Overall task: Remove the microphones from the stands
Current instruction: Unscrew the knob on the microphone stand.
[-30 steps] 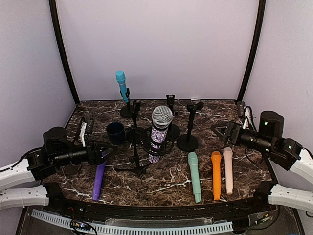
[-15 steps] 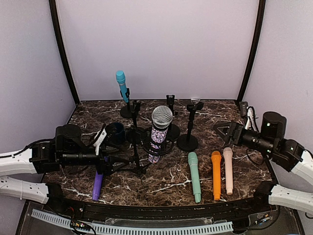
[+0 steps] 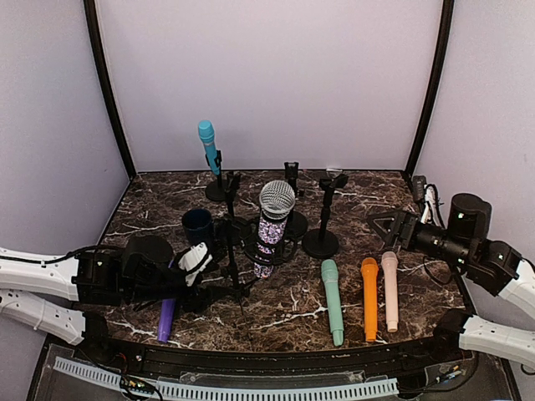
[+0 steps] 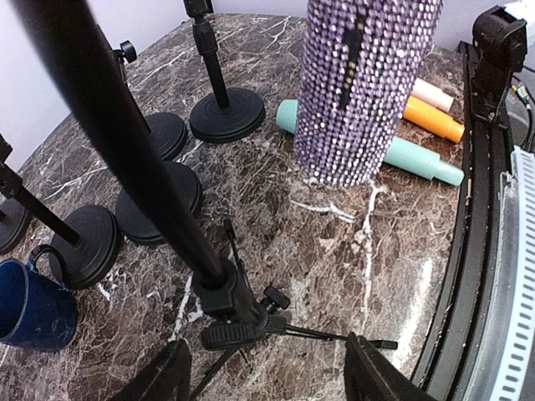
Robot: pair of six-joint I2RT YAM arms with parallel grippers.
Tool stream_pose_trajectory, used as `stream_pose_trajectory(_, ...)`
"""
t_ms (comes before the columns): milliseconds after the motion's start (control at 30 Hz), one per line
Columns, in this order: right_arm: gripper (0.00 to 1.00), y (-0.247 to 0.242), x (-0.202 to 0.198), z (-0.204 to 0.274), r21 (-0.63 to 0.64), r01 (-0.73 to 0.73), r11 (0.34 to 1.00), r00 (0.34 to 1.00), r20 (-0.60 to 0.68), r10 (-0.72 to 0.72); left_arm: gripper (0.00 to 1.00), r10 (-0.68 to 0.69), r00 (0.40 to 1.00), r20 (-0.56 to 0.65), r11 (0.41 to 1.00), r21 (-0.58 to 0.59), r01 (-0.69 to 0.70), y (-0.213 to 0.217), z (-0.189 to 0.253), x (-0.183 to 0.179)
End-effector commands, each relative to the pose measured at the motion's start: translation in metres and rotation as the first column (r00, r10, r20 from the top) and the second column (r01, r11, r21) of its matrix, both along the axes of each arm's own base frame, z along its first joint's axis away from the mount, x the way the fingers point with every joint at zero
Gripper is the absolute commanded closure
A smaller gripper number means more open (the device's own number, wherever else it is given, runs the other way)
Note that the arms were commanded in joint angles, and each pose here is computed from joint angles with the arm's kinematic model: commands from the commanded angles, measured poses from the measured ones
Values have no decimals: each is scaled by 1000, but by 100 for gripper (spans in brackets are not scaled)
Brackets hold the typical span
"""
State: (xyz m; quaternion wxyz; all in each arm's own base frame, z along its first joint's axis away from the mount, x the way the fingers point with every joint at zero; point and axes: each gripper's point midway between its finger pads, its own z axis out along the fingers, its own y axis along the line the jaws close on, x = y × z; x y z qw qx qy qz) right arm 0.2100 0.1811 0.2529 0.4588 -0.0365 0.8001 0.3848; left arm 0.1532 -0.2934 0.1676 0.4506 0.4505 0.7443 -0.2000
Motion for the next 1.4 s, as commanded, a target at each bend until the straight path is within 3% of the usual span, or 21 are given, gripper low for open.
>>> stream_pose_trajectory(0,13,1,1,5,17,5,1000,1000,20,-6,36,47,995,93,998,25,-49,1,5,11)
stream_pose_trajectory(400,13,-1,1,2,10,12,1000,1000,15,-12,56,65,990,128,997,21,-68,-8,3,14)
stream_pose_trajectory(833,13,-4,-1,4,15,22,1000,1000,16,-22,88,77,995,71,996,48,-81,-4,-15,11)
stream_pose_trajectory(1167,13,-1,0,7,23,11,1000,1000,18,-12,96,116,986,-122,993,-15,-119,3,-36,-3)
stream_pose_trajectory(1367,13,3,1,7,34,1,999,1000,12,-1,97,110,950,-291,986,-86,-141,2,-45,-7)
